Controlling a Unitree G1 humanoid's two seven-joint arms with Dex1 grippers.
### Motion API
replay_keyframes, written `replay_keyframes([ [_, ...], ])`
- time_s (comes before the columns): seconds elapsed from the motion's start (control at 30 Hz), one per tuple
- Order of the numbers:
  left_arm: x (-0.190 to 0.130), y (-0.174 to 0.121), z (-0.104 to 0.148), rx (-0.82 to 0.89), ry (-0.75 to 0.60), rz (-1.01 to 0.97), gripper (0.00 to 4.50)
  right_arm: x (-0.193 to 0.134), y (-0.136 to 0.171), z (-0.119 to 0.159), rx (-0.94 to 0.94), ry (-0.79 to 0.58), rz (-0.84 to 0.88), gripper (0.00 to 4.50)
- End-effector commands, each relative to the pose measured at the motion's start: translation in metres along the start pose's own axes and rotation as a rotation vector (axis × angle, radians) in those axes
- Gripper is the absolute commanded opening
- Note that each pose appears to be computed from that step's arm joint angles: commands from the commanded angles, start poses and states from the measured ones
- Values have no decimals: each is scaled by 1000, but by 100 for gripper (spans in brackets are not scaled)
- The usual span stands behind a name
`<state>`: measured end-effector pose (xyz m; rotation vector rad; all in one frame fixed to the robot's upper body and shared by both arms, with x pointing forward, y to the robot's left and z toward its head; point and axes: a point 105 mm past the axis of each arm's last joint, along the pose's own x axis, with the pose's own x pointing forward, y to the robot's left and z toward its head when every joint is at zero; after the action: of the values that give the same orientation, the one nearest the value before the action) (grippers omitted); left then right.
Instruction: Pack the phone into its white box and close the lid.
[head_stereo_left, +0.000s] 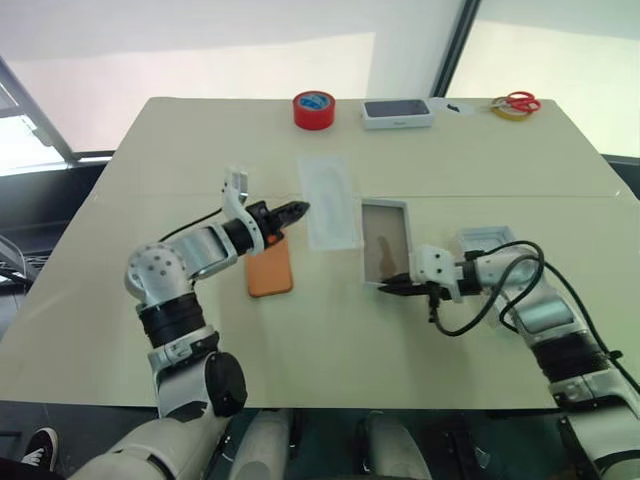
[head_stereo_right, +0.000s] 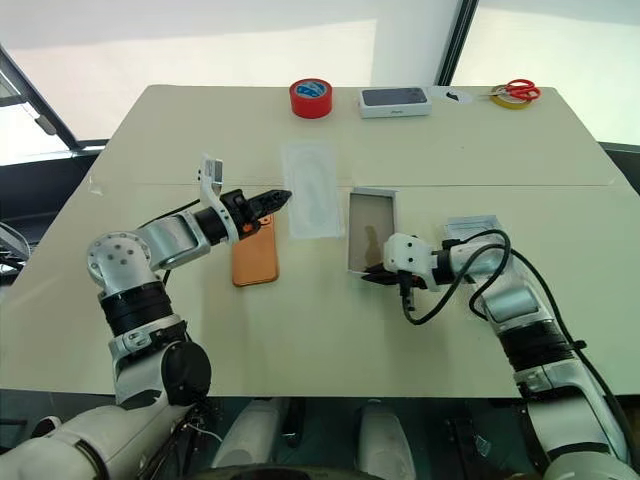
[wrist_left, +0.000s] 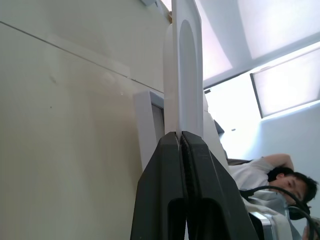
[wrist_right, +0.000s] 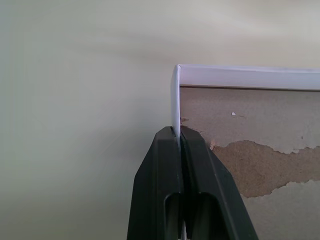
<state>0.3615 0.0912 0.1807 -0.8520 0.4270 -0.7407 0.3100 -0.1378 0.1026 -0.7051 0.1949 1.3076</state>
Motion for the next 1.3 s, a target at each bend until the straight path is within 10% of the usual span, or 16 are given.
replay_keyframes([
  [0.03,0,-4,1,9,-5,-13,0,8,6,16,45,-56,0,3],
  [0.3,9,0,-22,37,55,-9,0,-17,-4,25,93,-87,-105,343],
  [0.8,43,0,-65,20,193,-37,0,-83,-25,-11,131,62,-338,343],
  [1.03,45,-6,-74,67,259,-57,285,-77,-31,-4,113,24,-390,347],
  [1.23,30,-9,-50,238,196,-68,285,-58,-49,20,78,-102,-436,347],
  [1.3,23,-12,-36,338,139,-82,291,-48,-59,31,80,-157,-471,269],
])
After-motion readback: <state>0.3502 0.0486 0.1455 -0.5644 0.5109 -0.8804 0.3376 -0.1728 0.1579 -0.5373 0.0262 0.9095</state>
